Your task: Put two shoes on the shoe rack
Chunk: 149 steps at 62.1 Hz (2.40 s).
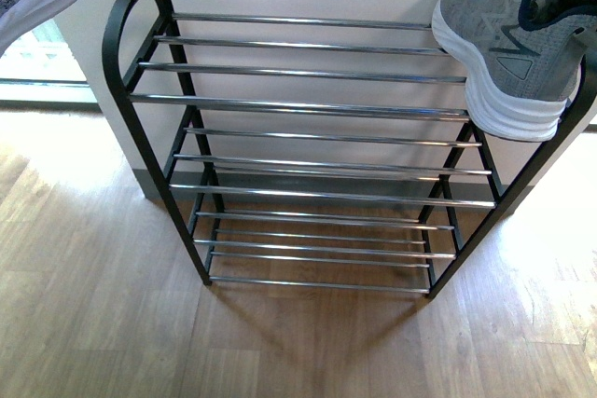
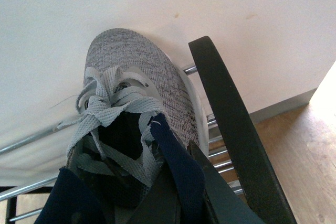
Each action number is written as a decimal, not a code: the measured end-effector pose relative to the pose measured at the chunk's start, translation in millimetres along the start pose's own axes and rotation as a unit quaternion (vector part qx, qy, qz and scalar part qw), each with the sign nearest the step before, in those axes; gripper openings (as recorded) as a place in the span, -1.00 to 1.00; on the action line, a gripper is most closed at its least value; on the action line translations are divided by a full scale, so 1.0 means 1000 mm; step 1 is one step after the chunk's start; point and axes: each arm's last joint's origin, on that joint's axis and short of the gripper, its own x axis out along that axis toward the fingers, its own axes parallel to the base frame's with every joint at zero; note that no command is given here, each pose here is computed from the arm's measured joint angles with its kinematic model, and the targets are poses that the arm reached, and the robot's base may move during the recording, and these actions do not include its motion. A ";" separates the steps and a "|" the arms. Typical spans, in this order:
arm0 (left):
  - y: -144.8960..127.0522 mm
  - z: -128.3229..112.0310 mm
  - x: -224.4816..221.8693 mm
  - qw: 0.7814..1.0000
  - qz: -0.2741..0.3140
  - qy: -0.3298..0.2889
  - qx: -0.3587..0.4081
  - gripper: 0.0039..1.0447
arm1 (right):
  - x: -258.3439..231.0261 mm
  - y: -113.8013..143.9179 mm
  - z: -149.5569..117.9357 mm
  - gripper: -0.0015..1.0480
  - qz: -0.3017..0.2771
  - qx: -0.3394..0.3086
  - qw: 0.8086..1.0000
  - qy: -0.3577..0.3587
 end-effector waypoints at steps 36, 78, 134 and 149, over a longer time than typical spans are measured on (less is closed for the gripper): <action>0.000 0.000 0.000 1.000 0.000 0.000 0.000 -0.97 | -0.061 -0.006 0.014 0.27 0.072 -0.021 0.990 0.117; 0.000 0.000 0.000 1.000 0.000 0.000 0.000 -0.97 | -0.165 -0.048 -0.031 -0.82 0.097 -0.210 0.950 -0.212; 0.000 0.000 0.000 1.000 0.000 0.000 0.000 -0.97 | -0.238 -0.082 -0.084 -0.97 0.097 -0.213 0.948 -0.216; 0.000 0.000 0.000 1.000 0.000 0.000 0.000 -0.97 | -0.250 -0.083 -0.084 -0.97 0.099 -0.212 0.946 -0.224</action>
